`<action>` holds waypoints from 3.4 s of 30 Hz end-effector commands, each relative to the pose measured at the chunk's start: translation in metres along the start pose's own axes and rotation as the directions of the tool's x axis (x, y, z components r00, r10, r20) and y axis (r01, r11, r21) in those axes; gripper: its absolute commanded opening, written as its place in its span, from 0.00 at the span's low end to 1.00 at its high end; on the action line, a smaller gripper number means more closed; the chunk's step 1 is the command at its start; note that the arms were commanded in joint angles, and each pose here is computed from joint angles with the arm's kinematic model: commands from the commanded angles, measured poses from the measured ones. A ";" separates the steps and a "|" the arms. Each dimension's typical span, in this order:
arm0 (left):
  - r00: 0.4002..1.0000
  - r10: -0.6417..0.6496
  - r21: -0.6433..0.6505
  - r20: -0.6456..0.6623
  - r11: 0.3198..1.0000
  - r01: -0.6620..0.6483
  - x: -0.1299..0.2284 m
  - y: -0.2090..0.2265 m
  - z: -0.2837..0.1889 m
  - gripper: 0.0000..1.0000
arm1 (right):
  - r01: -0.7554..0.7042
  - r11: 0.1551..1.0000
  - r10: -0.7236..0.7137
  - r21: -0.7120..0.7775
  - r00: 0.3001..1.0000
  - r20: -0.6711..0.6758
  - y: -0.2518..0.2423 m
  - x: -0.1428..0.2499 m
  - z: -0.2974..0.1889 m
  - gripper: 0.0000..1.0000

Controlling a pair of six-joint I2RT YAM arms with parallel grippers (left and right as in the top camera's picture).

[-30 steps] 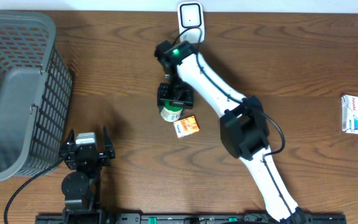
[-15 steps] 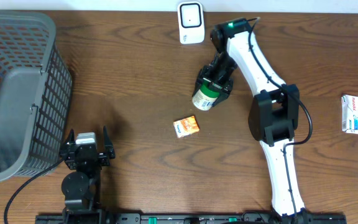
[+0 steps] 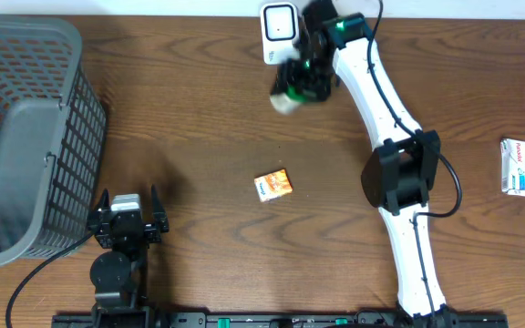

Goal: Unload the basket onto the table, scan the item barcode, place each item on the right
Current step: 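Hold the jar's label against the white scanner, then carry the jar to the right table edge and release it, then reach the right gripper to the small orange box and grasp it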

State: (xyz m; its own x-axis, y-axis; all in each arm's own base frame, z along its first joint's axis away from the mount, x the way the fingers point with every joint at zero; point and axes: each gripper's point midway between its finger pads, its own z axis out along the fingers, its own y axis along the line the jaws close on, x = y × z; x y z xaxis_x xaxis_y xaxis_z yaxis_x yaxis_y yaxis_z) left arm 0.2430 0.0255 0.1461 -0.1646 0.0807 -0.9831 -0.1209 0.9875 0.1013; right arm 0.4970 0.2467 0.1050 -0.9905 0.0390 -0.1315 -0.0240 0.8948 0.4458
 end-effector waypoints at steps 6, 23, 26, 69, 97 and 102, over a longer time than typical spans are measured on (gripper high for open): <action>0.999 -0.003 -0.002 -0.051 1.000 0.003 0.017 -0.001 0.001 0.84 | 0.221 0.952 -0.299 0.214 0.825 0.479 0.036 -0.103 -0.046 0.32; 0.999 -0.003 -0.002 -0.051 1.000 0.003 0.017 -0.001 0.001 0.84 | 0.196 0.924 -0.381 0.327 0.531 0.757 0.030 -0.190 0.002 0.38; 0.999 -0.003 -0.002 -0.051 1.000 0.003 0.017 -0.001 0.001 0.85 | 0.195 0.926 -0.376 0.322 0.508 0.775 0.030 -0.194 0.006 0.38; 0.999 -0.003 -0.002 -0.051 1.000 0.003 0.017 -0.001 0.001 0.85 | -0.496 0.601 0.490 0.627 0.848 0.201 -0.440 0.072 -0.146 0.47; 0.999 -0.003 -0.002 -0.051 1.000 0.003 0.017 -0.001 0.001 0.84 | 0.061 0.948 -0.049 0.313 0.998 -0.046 -0.040 0.093 -0.168 0.01; 0.999 -0.003 -0.002 -0.051 1.000 0.003 0.018 -0.001 0.002 0.84 | 0.196 0.924 -0.093 0.329 0.949 -0.303 -0.011 0.163 -0.097 0.01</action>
State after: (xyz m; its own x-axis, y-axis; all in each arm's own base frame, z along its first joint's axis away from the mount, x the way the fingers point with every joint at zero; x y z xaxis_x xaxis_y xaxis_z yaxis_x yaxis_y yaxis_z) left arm 0.2429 0.0255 0.1460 -0.1649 0.0807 -0.9830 -0.1204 0.9875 0.1013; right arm 0.3403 0.1880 0.1791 -0.9839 -0.1744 0.0396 -0.1697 0.9802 0.1025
